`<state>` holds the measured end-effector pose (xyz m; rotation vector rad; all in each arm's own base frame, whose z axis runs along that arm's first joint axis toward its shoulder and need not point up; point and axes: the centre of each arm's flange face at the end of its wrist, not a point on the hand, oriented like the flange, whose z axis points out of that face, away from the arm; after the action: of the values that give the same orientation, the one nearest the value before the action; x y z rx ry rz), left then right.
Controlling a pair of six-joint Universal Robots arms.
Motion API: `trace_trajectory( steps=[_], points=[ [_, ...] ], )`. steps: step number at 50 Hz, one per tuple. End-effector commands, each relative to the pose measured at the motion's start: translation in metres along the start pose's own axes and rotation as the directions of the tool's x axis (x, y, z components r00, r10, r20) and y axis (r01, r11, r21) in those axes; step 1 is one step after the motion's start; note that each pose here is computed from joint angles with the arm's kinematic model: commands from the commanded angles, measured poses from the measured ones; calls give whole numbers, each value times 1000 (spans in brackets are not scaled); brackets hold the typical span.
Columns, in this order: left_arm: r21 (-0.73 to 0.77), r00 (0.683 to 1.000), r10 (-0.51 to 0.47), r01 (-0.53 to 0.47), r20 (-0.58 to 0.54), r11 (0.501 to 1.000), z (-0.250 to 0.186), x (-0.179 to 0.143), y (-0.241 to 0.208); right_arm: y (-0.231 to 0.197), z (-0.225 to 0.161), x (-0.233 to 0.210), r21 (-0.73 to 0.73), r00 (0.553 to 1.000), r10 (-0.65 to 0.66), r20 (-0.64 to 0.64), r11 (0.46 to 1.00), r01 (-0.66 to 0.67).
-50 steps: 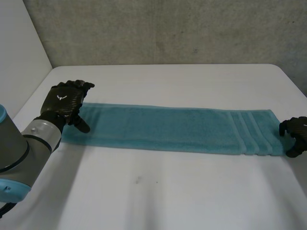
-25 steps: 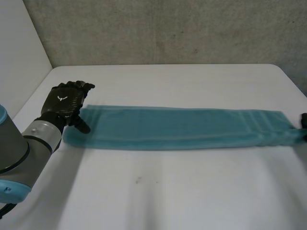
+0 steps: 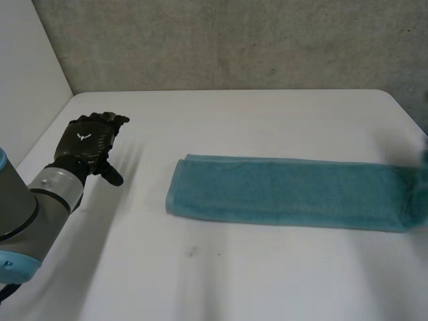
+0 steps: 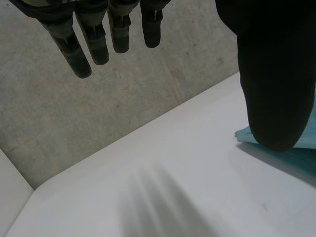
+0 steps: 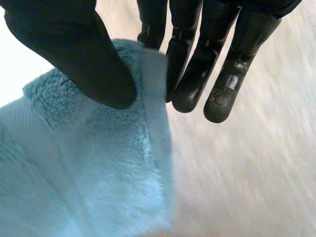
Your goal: Fold the laundry
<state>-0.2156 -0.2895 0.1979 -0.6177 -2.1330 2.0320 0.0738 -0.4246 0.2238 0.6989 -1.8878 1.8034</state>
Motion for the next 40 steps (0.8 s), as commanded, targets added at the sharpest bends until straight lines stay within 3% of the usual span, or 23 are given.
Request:
trace_trajectory(
  steps=[1, 3, 5, 6, 8, 9, 11, 12, 16, 22, 24, 25, 27, 30, 32, 36, 40],
  points=[
    [-2, 1000, 0, 0, 7, 1000, 1, -3, 1, -132, -56, -122, 345, 961, -45, 272, 937, -54],
    [-2, 1000, 0, 0, 7, 1000, 1, -3, 1, -154, -74, -147, 403, 943, -66, 325, 912, -75],
    [-4, 1000, -1, 1, 7, 1000, 0, -2, 1, -176, -110, -204, 469, 887, -115, 447, 875, -123],
    [-4, 1000, -1, 1, 7, 1000, 0, -2, 1, -176, -110, -205, 469, 887, -116, 447, 874, -123],
    [-8, 1000, -1, 1, 7, 1000, 0, -3, 2, -184, -146, -256, 501, 820, -171, 546, 852, -156],
    [-9, 1000, -1, 1, 7, 1000, 0, -3, 2, -184, -147, -256, 501, 820, -171, 547, 851, -156],
    [-7, 1000, -1, 1, 8, 1000, 0, -3, 2, -174, -171, -297, 493, 755, -211, 621, 854, -167],
    [-8, 1000, -1, 1, 7, 1000, 0, -2, 3, -173, -171, -297, 493, 755, -211, 621, 854, -167],
    [-9, 1000, 0, 0, 4, 1000, -1, -2, 3, -153, -198, -340, 479, 675, -260, 690, 864, -158],
    [-5, 1000, 1, -1, -3, 1000, 0, 0, 2, -158, -198, -339, 476, 697, -245, 674, 865, -156],
    [3, 1000, 9, -9, -14, 1000, 1, 3, 0, -165, -194, -325, 457, 741, -215, 636, 879, -137],
    [3, 1000, 9, -9, -14, 1000, 1, 3, 0, -165, -194, -325, 457, 741, -215, 636, 879, -137],
    [25, 1000, 15, -14, -28, 1000, 4, 7, -6, -175, -182, -291, 415, 811, -145, 566, 900, -129],
    [44, 999, 16, -14, -47, 999, 5, 14, -11, -170, -166, -266, 359, 848, -88, 523, 925, -126],
    [73, 992, 26, -17, -121, 997, 8, 41, -18, -154, -146, -218, 240, 886, 38, 463, 957, -166],
    [115, 978, 41, -18, -207, 993, 11, 73, -26, -131, -138, -187, 119, 888, 161, 431, 965, -233],
    [136, 956, 55, -15, -289, 991, 20, 112, -24, -77, -130, -161, -72, 866, 272, 419, 961, -267]
  ],
)
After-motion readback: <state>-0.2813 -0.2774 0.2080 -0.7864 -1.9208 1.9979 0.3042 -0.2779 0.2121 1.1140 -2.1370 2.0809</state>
